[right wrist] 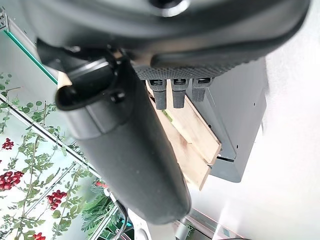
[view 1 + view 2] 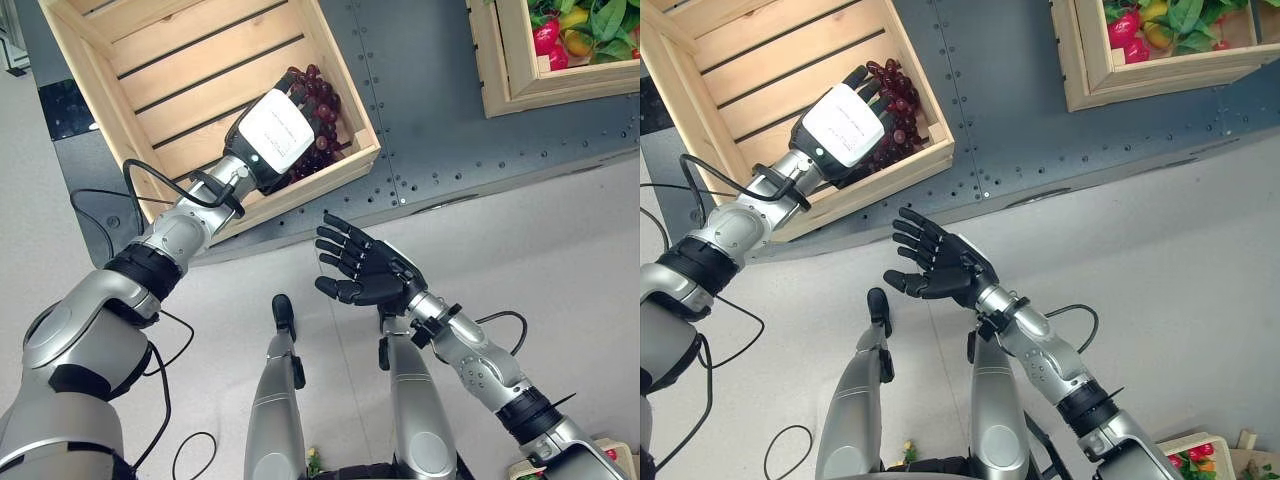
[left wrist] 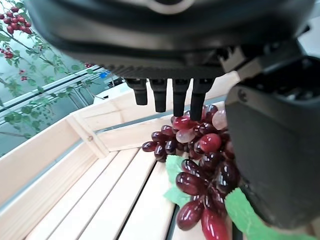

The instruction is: Pick up the fruits from the basket on one side to the basket on the other side

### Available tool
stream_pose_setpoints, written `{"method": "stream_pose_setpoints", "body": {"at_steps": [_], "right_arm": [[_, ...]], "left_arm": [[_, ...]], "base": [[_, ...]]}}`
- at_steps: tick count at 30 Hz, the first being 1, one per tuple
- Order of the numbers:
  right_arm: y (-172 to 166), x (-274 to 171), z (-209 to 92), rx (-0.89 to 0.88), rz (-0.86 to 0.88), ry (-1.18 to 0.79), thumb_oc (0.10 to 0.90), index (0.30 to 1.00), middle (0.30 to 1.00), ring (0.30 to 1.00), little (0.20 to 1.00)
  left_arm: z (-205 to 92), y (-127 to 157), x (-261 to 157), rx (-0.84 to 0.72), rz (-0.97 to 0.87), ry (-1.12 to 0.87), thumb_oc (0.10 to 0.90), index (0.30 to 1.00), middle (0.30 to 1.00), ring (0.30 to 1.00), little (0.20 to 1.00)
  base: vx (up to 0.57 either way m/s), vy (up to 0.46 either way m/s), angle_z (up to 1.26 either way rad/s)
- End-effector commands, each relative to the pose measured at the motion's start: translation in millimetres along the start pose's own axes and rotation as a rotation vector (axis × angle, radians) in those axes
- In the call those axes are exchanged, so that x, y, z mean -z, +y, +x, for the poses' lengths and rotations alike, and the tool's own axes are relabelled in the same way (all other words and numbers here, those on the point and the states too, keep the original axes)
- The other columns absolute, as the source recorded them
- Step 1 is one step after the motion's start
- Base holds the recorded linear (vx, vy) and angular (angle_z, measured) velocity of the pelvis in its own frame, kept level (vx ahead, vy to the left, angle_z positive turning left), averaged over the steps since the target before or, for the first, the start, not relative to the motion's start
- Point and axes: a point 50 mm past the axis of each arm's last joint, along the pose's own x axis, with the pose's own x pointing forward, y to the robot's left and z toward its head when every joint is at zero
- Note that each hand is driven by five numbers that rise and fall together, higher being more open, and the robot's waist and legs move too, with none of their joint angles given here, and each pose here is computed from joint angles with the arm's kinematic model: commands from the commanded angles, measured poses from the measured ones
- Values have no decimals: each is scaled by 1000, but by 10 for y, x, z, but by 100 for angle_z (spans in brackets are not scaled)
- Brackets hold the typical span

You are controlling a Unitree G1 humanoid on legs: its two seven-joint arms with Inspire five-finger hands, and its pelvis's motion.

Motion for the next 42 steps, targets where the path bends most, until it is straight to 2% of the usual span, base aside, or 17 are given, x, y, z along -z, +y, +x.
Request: {"method": "stream_pose_setpoints", "body": {"at_steps": [1,2,3,4,6,9,11,13,14,15,16,17,18,19,27,34,42], "right_arm": [[270,-282,164,-122,1,-169,800,900,900,900,900],[266,-288,173,-118,3,-172,800,900,900,900,900],[260,-276,171,-111,7,-175,800,900,900,900,900],[256,-275,172,-110,8,-176,800,900,900,900,900],[254,-266,177,-109,7,-176,800,900,900,900,900],[254,-269,205,-105,13,-181,800,900,900,900,900],[258,-265,210,-103,18,-183,800,900,900,900,900],[268,-259,229,-101,21,-185,800,900,900,900,900],[273,-264,242,-100,24,-187,800,900,900,900,900],[282,-274,255,-99,25,-190,800,900,900,900,900],[291,-272,264,-99,27,-193,800,900,900,900,900],[293,-272,268,-99,30,-196,800,900,900,900,900],[307,-278,281,-98,35,-201,800,900,900,900,900],[310,-274,287,-97,40,-203,800,900,900,900,900],[301,-263,292,-103,43,-210,800,900,900,900,900],[274,-236,210,-113,34,-213,800,900,900,900,900],[237,-247,135,-104,23,-206,800,900,900,900,900]], "left_arm": [[278,296,-350,-143,-100,-90,772,858,858,858,858],[276,279,-352,-134,-101,-86,720,780,780,780,780],[276,254,-351,-111,-110,-77,627,641,641,641,641],[279,249,-349,-99,-113,-71,593,589,589,589,589],[286,239,-346,-79,-120,-59,569,554,554,554,554],[293,177,-346,6,-227,-18,525,488,488,488,488],[290,144,-348,45,-282,3,524,486,486,486,486],[288,97,-369,111,-353,29,552,528,528,528,528],[283,63,-372,142,-403,53,692,738,738,738,738],[281,44,-380,172,-429,60,703,754,754,754,754],[281,31,-396,192,-433,57,668,702,702,702,702],[277,23,-406,205,-433,55,609,613,613,613,613],[275,16,-430,210,-434,53,455,382,382,382,382],[279,16,-442,215,-426,49,400,300,300,300,300],[303,98,-371,99,-426,73,400,300,300,300,300],[275,218,-351,-64,-417,18,400,300,300,300,300],[173,209,-332,-95,-339,6,400,300,300,300,300]], "base": [[0,0,0],[0,0,0],[0,0,0],[0,0,0],[0,0,0],[0,0,0],[0,0,0],[0,0,0],[0,0,0],[0,0,0],[0,0,0],[1,-39,0],[3,-45,0],[2,-37,1],[-2,-12,1],[0,0,0],[0,0,0]]}}
